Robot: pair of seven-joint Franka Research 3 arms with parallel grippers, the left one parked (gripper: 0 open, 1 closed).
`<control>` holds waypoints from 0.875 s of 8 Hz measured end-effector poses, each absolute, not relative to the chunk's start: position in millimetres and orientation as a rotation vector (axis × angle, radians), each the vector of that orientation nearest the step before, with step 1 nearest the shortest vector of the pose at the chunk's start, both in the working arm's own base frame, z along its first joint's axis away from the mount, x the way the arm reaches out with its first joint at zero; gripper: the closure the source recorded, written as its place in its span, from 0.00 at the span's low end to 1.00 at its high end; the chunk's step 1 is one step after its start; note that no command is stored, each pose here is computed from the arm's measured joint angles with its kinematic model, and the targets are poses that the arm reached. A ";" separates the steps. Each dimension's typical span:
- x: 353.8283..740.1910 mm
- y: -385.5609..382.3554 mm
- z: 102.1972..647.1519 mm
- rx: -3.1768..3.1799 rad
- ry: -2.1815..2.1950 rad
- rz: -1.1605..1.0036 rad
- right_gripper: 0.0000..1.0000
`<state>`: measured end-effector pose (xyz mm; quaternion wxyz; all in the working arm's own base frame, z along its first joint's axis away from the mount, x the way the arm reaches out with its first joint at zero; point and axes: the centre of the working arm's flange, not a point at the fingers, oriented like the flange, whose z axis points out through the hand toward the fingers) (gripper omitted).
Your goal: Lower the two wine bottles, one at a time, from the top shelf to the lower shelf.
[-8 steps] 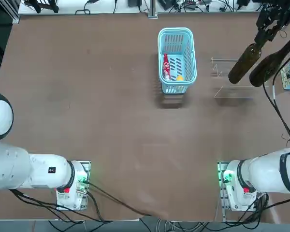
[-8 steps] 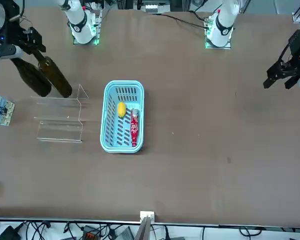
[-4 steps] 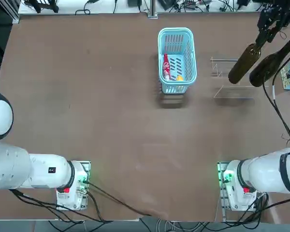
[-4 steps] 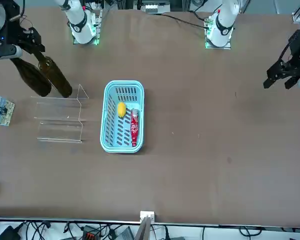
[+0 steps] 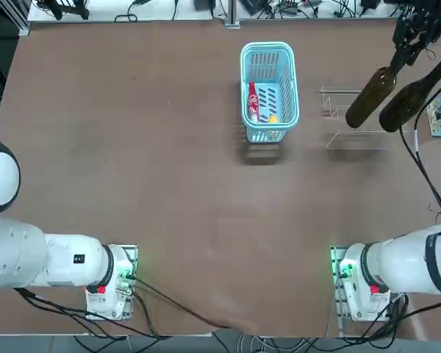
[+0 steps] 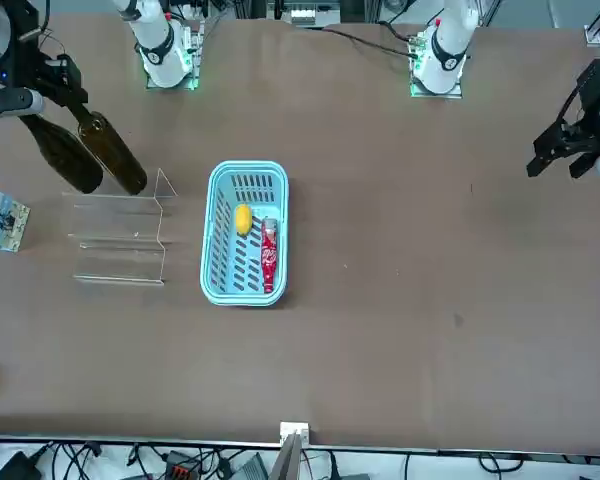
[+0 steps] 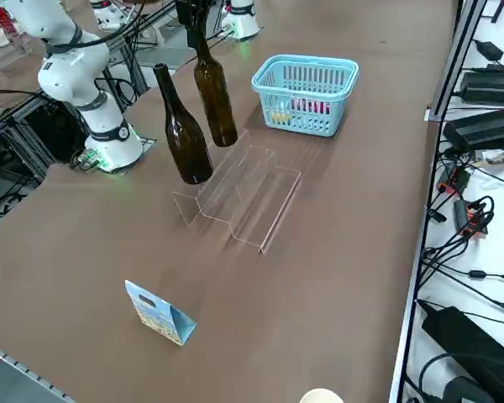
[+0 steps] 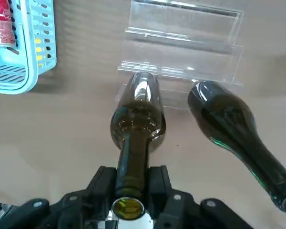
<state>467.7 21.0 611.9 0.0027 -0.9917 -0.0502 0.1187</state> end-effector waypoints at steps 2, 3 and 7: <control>468.3 20.3 612.4 -3.115 -0.170 0.367 0.61; 471.5 18.7 613.3 -3.131 -0.198 0.357 0.61; 531.3 23.4 625.3 -3.166 -0.403 0.262 0.61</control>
